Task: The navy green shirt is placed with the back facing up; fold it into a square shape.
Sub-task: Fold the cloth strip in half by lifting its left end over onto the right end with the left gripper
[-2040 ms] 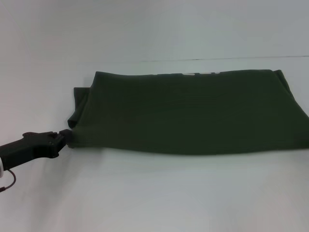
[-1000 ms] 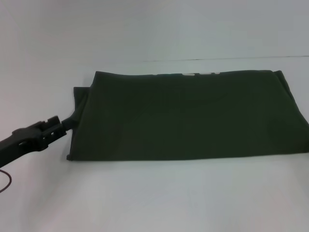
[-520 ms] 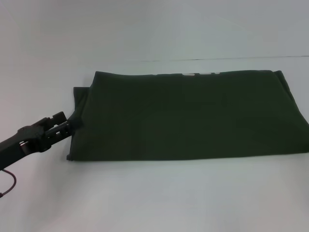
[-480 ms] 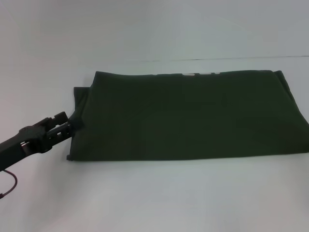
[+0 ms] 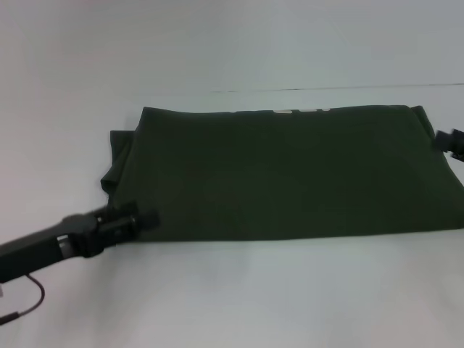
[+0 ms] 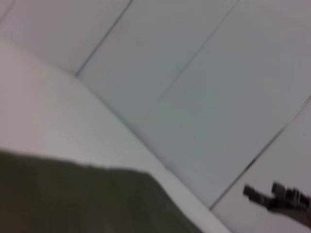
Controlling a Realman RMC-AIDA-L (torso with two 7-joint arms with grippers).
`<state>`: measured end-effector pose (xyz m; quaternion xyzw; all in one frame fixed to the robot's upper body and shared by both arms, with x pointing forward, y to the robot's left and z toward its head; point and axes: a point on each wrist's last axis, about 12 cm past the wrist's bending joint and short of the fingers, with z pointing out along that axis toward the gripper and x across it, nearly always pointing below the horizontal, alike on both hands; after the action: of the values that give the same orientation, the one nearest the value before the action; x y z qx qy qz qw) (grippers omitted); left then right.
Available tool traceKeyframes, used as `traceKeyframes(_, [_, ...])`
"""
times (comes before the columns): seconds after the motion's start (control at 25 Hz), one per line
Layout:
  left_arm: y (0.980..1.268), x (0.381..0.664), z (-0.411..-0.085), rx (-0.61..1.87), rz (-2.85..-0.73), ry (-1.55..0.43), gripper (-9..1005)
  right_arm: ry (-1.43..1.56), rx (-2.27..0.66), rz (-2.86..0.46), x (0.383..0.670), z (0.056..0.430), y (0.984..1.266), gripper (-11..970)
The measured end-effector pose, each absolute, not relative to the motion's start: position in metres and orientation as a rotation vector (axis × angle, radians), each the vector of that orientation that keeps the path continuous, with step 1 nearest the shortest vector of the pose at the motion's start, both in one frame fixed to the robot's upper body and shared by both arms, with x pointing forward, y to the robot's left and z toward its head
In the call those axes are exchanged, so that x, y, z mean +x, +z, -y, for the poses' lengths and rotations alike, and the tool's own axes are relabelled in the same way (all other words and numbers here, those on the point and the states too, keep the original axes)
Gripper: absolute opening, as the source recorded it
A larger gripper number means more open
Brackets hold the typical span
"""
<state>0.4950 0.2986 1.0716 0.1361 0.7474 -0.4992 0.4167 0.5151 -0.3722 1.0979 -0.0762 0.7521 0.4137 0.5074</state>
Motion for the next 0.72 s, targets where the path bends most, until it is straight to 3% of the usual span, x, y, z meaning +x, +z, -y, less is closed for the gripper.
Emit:
traceKeyframes(0.36, [1.065,0.494,-0.308,0.269,-2.055,-1.294,847,1.012,-0.245,-1.828,0.535,0.353,1.102,899])
traceKeyframes(0.72, [1.061,0.505,-0.306,0.213,-2.188,-1.275,848,1.022,-0.260,-1.830,0.536,0.350,1.102,899])
